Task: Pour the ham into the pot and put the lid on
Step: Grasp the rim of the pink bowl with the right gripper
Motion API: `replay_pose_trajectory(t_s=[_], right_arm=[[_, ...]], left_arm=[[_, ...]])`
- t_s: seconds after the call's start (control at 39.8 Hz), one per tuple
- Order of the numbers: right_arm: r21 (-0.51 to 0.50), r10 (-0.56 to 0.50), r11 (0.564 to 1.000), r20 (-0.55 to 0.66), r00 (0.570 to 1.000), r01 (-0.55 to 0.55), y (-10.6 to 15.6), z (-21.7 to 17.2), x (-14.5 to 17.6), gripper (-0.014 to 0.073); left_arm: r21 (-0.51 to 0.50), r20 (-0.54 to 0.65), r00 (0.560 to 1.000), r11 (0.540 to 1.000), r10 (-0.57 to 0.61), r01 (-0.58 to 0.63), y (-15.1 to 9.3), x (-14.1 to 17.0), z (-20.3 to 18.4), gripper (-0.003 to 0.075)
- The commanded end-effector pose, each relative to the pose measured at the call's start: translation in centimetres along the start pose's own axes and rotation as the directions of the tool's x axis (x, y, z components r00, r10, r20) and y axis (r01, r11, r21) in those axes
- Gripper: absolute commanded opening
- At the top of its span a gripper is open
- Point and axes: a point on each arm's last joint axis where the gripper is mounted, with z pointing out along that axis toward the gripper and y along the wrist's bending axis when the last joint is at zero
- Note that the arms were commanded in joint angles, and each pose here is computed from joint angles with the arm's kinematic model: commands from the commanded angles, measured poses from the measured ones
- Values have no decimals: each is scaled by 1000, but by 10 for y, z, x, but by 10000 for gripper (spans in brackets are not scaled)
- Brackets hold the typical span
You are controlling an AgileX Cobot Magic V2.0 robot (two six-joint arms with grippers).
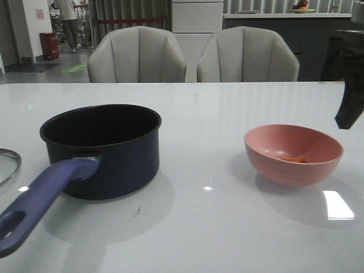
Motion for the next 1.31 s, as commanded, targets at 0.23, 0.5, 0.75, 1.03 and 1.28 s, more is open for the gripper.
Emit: replay_pose_trajectory(t_s=[0.23,0.5,0.75,1.03,1.28], right_arm=[[-30,26,999,25,999,-25,6,27,-40,554],[-56,3,998,-49,999,-6,15,63,-46,503],[-57,3,998,-52,999,-6,16,70,-52,139],[-86,-1,996,-51,999,-3,23,50,-67,133],[-166,-148,974,48,988,154,68,-6,-93,133]], left_arm=[[7,93,996,1000,-1,1,-1,-15,-1,655],[7,93,996,1000,-1,1,-1,-15,-1,655],[7,93,996,1000,-1,1,-1,-15,-1,655],[7,93,996,1000,-1,1,-1,-15,-1,655],[7,93,996,1000,-1,1,-1,-15,-1,655]])
